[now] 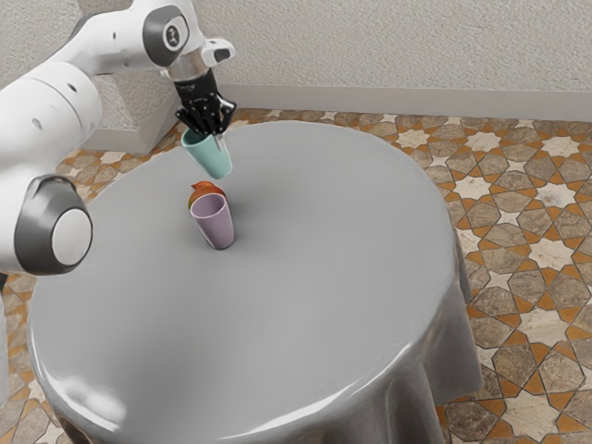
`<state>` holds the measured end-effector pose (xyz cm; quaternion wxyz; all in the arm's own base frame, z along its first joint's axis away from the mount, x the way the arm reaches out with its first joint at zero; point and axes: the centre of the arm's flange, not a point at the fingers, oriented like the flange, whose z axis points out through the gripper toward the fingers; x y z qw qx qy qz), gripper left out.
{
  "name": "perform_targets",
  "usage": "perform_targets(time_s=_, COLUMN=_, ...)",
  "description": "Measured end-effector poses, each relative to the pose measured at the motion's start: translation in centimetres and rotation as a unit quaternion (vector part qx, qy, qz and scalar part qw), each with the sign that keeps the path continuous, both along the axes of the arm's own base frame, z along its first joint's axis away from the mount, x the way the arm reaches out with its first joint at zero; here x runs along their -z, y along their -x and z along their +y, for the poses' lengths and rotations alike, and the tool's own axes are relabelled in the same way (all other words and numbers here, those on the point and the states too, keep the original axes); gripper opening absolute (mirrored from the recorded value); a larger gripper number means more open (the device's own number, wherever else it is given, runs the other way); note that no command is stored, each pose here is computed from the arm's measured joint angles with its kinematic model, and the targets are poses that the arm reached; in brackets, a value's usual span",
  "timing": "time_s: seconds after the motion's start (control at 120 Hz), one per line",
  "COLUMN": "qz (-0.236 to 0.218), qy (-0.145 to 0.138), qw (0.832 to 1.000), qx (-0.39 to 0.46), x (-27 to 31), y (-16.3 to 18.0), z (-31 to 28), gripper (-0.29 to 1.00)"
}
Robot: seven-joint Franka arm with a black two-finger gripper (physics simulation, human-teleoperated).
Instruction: Place the right cup onto the left cup
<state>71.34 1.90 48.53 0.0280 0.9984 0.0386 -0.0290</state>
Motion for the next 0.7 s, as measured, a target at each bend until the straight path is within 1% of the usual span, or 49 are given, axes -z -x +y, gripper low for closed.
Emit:
perform_targets(time_s=0.108, qz=0.026, qy=0.003, qw=1.0, qx=-0.012, x=0.7, y=1.5, z=0.2, gripper=-0.08)
perform_targets(time_s=0.175, qz=0.034, qy=0.003, qw=0.999, qx=-0.019, x=1.0, y=2.2, z=0.5, gripper=-0.08)
perform_targets(time_s=0.4, qz=0.041, qy=0.0, qw=0.998, qx=-0.037, x=1.2, y=2.7, z=0.8, gripper=-0.08)
perform_targets(time_s=0.5, qz=0.042, qy=-0.003, qw=0.998, qx=-0.041, x=0.4, y=3.8, z=0.7, gripper=-0.08)
perform_targets(time_s=0.625, qz=0.046, qy=-0.018, qw=0.998, qx=-0.04, x=1.0, y=4.7, z=0.1, gripper=-0.08)
perform_targets(time_s=0.7, qz=0.041, qy=-0.028, qw=0.998, qx=-0.037, x=1.2, y=4.9, z=-0.5, gripper=-0.08)
